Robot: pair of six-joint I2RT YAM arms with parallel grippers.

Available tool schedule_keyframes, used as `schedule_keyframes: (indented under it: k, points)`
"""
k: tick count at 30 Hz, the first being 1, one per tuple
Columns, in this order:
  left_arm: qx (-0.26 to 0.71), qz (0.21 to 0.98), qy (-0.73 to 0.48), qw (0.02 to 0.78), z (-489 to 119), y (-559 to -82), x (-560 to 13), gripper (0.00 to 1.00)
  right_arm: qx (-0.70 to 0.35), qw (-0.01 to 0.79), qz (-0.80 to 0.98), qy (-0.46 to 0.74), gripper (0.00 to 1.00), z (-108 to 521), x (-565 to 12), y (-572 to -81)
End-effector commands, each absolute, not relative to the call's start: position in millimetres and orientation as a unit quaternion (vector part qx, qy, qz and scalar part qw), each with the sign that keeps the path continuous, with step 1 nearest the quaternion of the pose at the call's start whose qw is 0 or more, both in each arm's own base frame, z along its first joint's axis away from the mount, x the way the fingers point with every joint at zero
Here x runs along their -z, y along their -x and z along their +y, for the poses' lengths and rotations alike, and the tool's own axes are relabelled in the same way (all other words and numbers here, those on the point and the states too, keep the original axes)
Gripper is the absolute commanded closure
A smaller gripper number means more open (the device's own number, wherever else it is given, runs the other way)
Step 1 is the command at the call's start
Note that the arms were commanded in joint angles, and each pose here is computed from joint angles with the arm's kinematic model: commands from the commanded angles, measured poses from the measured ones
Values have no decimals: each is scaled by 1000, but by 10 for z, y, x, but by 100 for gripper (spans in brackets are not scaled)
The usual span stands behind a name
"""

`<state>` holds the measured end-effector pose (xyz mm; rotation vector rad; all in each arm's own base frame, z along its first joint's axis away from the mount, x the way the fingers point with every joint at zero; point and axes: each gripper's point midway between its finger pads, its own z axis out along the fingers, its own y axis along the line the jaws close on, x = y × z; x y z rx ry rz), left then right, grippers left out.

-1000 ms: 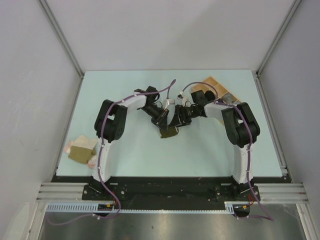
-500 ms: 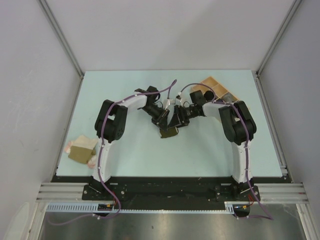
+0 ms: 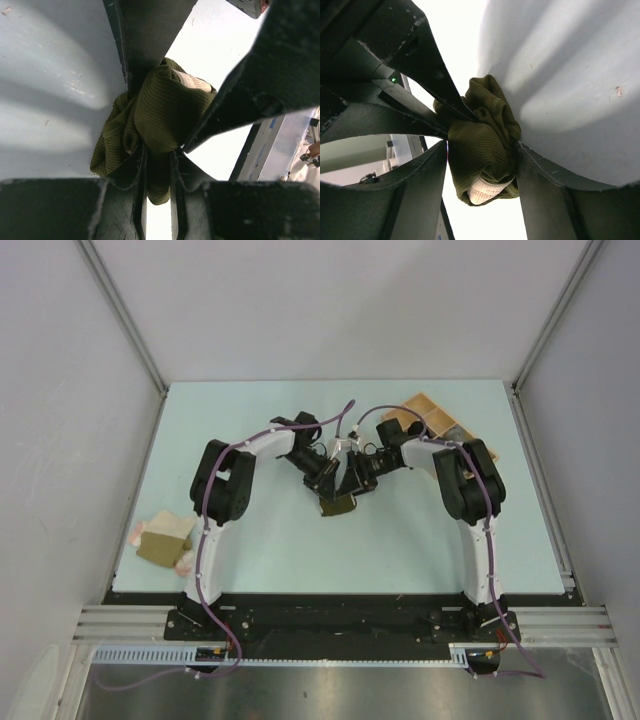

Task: Roll the underwear
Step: Roll the underwear to the center of the board, then place the underwear in the storage box.

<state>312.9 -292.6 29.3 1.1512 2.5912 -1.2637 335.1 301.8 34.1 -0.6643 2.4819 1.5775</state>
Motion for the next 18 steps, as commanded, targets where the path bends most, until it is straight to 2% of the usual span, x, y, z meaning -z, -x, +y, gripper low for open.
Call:
schedule_keyframes:
  k: [1, 6, 11, 14, 18]
  points:
    - [310, 853, -419, 12, -2759, -3171, 269, 85, -451, -46, 864, 218, 36, 2909, 351, -2813]
    - [309, 853, -420, 12, -2756, -3172, 274, 85, -459, -63, 856, 229, 32, 2924, 348, -2752]
    - [307, 854, -419, 13, -2753, -3174, 271, 85, -455, -72, 853, 244, 32, 2977, 367, -2701]
    - [305, 854, -420, 13, -2751, -3172, 279, 85, -450, -78, 854, 248, 36, 2979, 406, -2682]
    - [303, 856, -419, 14, -2748, -3178, 282, 85, -444, -88, 857, 247, 49, 2959, 449, -2655]
